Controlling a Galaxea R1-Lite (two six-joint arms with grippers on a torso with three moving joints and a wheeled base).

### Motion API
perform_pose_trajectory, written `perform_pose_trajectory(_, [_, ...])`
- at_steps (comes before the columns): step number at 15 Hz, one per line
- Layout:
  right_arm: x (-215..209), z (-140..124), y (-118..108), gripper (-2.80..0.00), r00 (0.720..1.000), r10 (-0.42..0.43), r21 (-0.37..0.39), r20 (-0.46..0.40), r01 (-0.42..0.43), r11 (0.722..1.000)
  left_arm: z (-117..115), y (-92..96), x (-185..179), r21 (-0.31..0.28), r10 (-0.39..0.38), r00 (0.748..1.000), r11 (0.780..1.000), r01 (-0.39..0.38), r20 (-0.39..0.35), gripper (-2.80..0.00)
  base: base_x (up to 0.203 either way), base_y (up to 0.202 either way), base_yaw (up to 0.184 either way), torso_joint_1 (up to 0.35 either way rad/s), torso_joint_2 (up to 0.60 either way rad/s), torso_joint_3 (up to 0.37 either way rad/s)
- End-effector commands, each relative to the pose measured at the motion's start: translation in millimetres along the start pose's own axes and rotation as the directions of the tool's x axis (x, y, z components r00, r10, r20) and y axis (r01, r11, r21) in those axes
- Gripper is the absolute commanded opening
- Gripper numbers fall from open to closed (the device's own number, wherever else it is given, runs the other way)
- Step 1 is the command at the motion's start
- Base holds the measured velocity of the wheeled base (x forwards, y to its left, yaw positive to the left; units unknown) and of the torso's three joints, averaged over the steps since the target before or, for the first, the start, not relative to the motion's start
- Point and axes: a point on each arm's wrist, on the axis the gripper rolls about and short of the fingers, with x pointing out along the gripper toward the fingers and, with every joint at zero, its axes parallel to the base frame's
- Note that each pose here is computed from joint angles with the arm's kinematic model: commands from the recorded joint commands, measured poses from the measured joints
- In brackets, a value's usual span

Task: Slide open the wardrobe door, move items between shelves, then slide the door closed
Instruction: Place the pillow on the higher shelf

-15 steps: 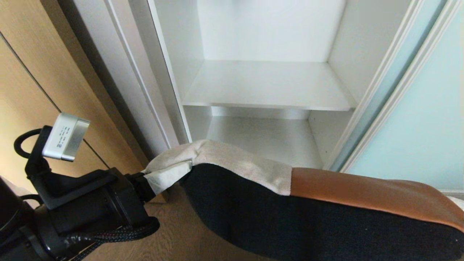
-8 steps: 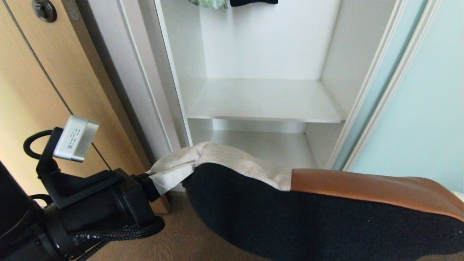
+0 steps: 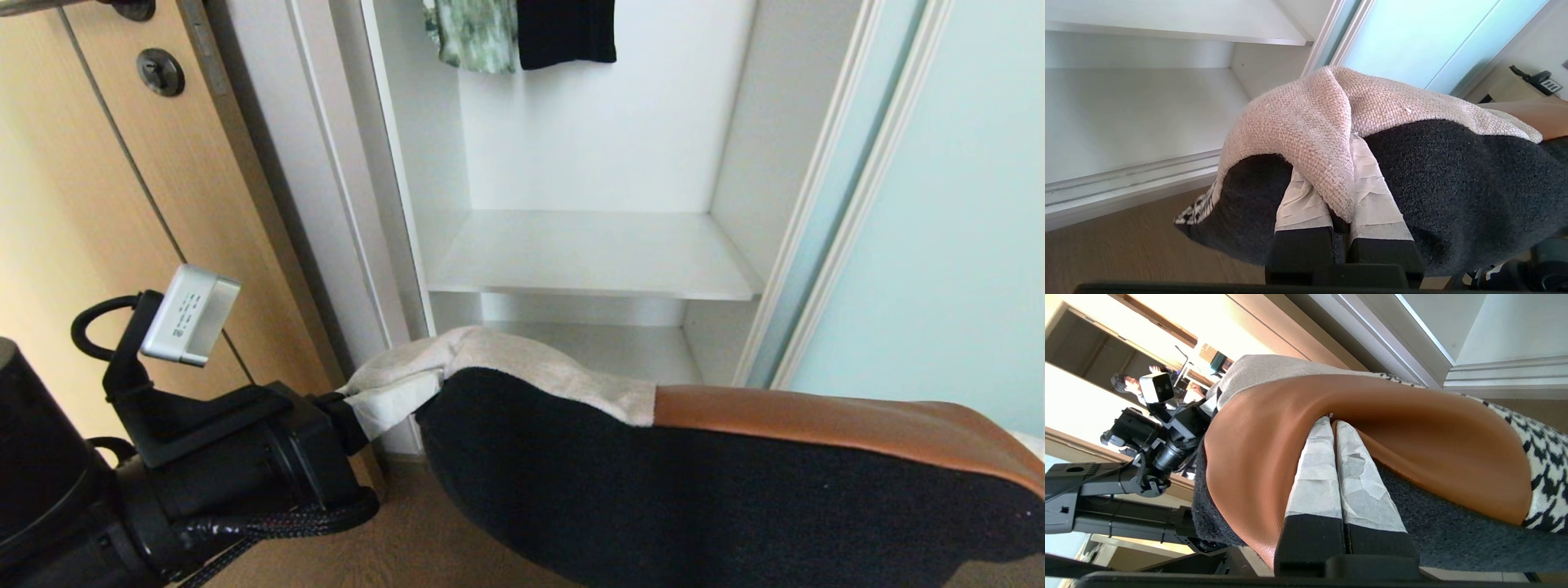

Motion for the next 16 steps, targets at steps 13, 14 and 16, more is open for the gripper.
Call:
perform_pose_trajectory(13, [4.1, 6.0, 2.3, -2.8, 1.0, 0.005, -0.003, 0.003, -0.005, 1.0, -2.5, 1.8, -0.8, 0.002, 0.005, 1.0, 1.0, -0.005, -0.008, -2.8, 0.024, 0.0, 0.0, 0.001, 0.0, 0.006])
perform_pose_trajectory(14, [4.4, 5.5, 1.5, -2.8, 1.0, 0.004, 0.001, -0.001, -0.004, 1.0, -2.7, 2.0, -0.6, 0.002, 0.006, 1.0, 1.0, -0.006, -0.009, -2.8, 0.199, 0.0, 0.002, 0.004, 0.0, 0.004])
perform_pose_trajectory(16, [4.3, 5.2, 1.1, -2.8, 1.0, 0.002, 0.002, -0.001, -0.002, 1.0, -2.9, 2.3, -0.3, 0.0, 0.008, 1.0, 1.0, -0.008, -0.009, -2.8, 0.201, 0.0, 0.001, 0.004, 0.0, 0.001])
